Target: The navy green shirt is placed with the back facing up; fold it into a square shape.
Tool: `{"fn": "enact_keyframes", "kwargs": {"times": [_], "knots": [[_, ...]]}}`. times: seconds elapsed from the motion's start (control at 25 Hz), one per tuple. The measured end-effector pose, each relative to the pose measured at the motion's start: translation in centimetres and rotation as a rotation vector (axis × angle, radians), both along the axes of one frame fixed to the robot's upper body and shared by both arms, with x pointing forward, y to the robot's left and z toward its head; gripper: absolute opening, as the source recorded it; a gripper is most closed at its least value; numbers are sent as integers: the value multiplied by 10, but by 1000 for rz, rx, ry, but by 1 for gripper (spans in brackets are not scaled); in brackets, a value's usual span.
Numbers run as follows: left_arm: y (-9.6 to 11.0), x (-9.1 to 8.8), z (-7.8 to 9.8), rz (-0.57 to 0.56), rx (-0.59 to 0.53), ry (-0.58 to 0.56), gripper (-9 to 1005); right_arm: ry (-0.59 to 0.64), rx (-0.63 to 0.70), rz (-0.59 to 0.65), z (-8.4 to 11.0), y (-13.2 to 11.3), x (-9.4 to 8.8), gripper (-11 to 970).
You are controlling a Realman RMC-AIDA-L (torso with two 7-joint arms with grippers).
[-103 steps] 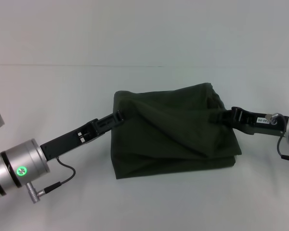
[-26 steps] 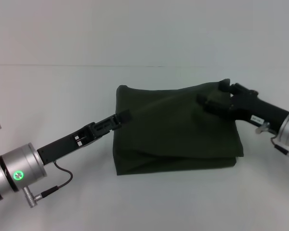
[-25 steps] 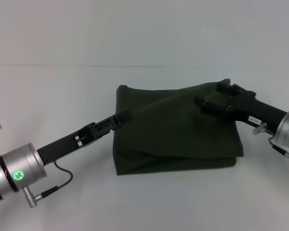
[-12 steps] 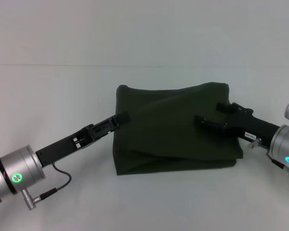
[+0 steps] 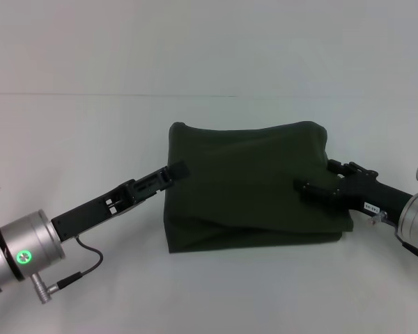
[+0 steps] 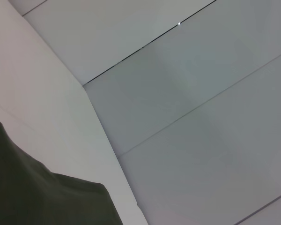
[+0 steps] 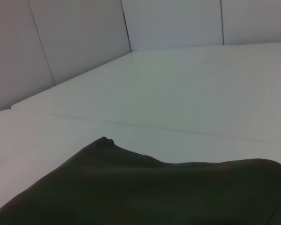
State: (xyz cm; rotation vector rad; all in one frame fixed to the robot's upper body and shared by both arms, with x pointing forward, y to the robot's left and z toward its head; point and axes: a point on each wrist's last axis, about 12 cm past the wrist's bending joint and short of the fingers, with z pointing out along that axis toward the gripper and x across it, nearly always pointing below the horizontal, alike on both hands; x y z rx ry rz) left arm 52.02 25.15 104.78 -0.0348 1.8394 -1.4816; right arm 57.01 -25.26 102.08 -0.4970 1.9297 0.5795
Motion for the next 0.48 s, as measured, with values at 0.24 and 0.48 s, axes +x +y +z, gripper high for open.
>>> {"fn": "enact_keyframes", "kwargs": {"times": [0.24,0.48], "knots": [[0,-2,0,-7,-6,-3,887,-18,24,-4,1,-7,-6,945],[-1,-3,-1,-9,-7,0,888,-119,114,34,10,-20,-26,945]]}}
